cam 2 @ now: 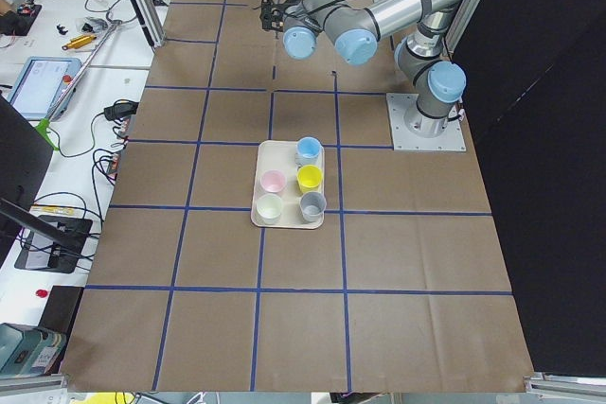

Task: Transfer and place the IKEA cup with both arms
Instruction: 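Carry the cup toward the table center while the left arm rises to meet it, then close the left gripper on the cup's open end beside the right gripper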

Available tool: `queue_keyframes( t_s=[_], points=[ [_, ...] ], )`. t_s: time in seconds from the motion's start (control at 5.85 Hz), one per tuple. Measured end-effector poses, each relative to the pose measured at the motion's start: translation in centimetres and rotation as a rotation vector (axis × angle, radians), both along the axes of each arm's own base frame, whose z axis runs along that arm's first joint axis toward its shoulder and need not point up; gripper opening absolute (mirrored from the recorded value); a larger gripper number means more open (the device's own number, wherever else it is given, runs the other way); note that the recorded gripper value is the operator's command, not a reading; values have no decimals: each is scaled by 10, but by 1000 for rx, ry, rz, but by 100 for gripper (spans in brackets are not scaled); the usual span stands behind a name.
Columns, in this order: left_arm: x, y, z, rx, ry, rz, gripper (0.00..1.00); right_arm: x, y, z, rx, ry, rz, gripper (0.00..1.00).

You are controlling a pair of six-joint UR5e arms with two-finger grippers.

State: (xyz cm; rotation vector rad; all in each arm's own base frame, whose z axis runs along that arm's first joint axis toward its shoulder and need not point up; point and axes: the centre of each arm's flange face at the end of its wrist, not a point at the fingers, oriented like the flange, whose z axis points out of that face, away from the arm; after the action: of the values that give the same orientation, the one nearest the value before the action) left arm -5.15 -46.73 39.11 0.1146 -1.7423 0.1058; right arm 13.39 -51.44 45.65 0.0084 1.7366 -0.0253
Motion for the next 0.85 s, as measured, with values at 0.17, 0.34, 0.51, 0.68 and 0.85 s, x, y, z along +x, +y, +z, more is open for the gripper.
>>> queue_keyframes(
  t_s=[0.17, 0.34, 0.51, 0.68, 0.85],
  points=[
    [-21, -2, 5, 17, 72, 49, 98, 0, 0, -1, 2, -1, 0, 30],
    [-41, -4, 9, 27, 122, 77, 98, 1, 0, -1, 3, -2, 0, 30],
    [-56, -8, 14, 19, 155, 96, 98, 1, 1, -2, 3, -2, 0, 30],
    [-63, -14, 22, 7, 171, 108, 98, 1, 1, -2, 3, -2, 0, 30],
    [-71, -21, 33, -10, 172, 93, 98, 1, 0, -2, 3, -2, 0, 30]
  ],
)
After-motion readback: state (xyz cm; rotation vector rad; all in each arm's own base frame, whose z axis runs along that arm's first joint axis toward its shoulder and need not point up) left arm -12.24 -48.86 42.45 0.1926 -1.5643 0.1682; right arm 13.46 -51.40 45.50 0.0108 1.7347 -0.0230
